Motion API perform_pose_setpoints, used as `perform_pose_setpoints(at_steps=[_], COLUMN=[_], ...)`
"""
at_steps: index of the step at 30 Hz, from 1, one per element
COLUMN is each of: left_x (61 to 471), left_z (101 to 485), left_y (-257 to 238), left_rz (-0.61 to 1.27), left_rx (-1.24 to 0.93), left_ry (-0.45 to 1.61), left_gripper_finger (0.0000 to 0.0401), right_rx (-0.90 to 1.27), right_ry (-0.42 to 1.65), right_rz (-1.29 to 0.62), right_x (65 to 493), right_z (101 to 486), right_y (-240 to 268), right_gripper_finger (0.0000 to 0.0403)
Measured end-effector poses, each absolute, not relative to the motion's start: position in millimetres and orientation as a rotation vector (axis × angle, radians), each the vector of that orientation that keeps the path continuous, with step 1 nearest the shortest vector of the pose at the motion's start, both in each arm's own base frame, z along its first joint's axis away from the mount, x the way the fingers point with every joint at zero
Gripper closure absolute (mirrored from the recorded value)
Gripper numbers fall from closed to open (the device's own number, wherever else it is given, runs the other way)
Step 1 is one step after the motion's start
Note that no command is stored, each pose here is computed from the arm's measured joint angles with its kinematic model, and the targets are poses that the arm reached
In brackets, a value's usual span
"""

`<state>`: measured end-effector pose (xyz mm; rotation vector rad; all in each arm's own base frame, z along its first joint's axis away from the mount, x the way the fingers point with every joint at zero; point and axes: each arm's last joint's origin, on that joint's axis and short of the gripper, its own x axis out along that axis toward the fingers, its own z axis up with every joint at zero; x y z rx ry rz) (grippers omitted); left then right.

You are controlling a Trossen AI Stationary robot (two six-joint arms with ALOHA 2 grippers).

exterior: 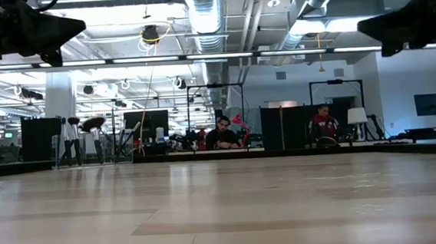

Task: Put items in baskets/containers
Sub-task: Return To Home Position

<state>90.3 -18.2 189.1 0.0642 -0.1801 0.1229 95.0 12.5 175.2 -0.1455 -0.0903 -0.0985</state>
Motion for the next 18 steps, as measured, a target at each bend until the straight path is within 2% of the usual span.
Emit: perform_pose_setpoints(at_steps=[6, 16, 18], left_x=[92, 94, 95], left_z=[185, 183, 184], left_y=[-18, -14, -13], left_rz=[0.025, 0.007, -0.045], left_rx=[0.038, 0.039, 0.026], left_ry=[-0.187, -0.187, -0.194], left_gripper_finger=[0.0396, 0.0396, 0.0396], right_rx=[-0.125, -0.158, -0.156], right_ry=[-0.041, -0.032, -0.037], right_rz=[-0.104, -0.127, -0.112], right_x=[97, 97, 97], right_z=[170, 169, 170], right_y=[5, -4, -4], right_gripper_finger=[0.0403, 0.0403, 0.0403])
